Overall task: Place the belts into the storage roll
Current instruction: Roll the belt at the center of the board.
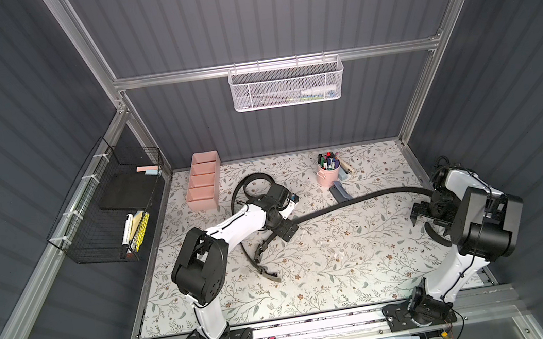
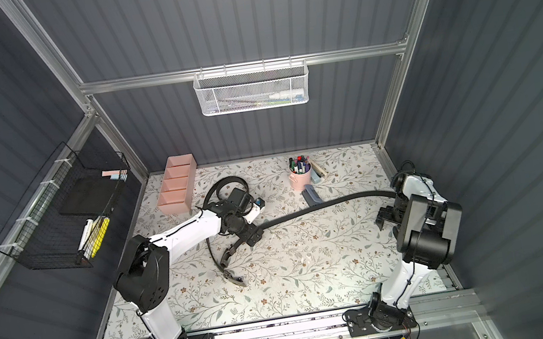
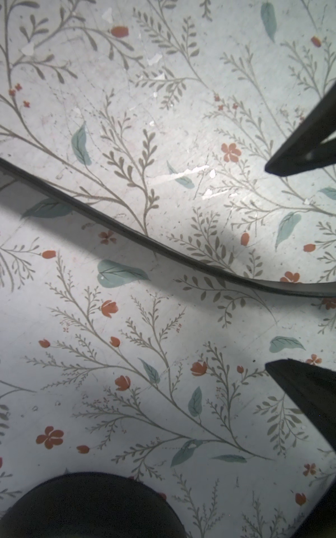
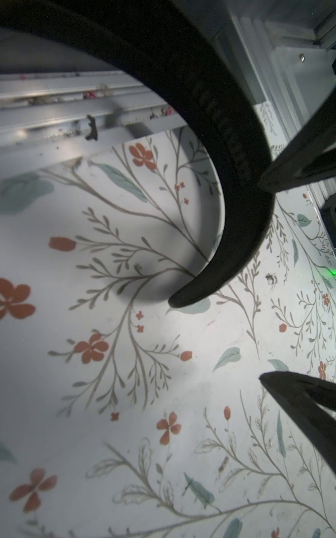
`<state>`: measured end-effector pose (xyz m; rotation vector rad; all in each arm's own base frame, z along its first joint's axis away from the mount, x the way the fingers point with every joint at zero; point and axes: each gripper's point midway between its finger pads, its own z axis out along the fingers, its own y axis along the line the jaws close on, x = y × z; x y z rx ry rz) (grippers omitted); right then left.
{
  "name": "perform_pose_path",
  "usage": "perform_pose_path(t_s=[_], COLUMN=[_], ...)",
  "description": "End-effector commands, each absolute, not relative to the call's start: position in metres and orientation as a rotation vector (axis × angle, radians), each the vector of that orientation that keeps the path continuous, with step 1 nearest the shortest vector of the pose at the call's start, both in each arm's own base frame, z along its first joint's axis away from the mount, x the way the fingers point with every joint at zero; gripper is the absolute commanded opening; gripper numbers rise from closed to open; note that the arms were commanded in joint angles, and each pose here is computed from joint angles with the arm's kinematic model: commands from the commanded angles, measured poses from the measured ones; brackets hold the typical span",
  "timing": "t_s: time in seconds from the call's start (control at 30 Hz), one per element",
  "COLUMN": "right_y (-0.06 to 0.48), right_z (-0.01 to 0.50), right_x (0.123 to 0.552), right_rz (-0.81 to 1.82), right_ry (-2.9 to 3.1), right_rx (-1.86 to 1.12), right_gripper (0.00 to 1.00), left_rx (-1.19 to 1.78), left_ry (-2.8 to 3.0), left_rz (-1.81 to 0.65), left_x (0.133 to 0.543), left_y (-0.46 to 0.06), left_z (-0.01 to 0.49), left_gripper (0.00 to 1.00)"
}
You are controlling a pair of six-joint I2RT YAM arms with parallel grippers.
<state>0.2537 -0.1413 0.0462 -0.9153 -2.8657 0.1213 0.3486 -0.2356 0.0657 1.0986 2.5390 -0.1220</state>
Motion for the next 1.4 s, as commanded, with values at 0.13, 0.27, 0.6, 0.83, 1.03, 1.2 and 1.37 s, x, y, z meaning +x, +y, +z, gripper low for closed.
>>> perform_pose_path(t_s=[0.13, 0.27, 0.6, 0.83, 1.03, 1.2, 1.37], right_y=[-0.137, -0.138, -0.138, -0.149, -0.150, -0.126, -0.082], right_z=[0.039, 0.037, 0.034, 0.034, 0.040, 0.058, 0.076], right_x=[0.257, 0.257, 0.255, 0.249, 0.250, 0.266, 0.284], right_rz=[0.060, 0.060, 0.069, 0.178, 0.191, 0.009, -0.242], right_ry=[-2.844, -2.837, -2.827, -2.806, -2.820, -2.884, -2.974], right_rx=[-0.874, -0.864, -0.857, -0.856, -0.865, -0.983, -1.038], right_gripper=[0.85, 0.70, 0.40, 0.18, 0.02, 0.00, 0.00], left_rx=[1.128, 1.129, 1.138, 1.132, 1.126, 1.112, 1.114], left_ry=[2.537, 2.538, 2.540, 2.544, 2.559, 2.545, 2.568], left_rz=[-0.131, -0.126, -0.118, -0.112, -0.088, -0.043, -0.012], left_x=[0.353, 0.353, 0.350, 0.346, 0.339, 0.342, 0.343], left_y=[-0.242, -0.242, -0.239, -0.235, -0.227, -0.222, -0.219], left_z=[0.062, 0.061, 0.059, 0.061, 0.058, 0.063, 0.055], left_gripper=[0.99, 1.00, 0.99, 0.99, 0.99, 1.00, 1.00])
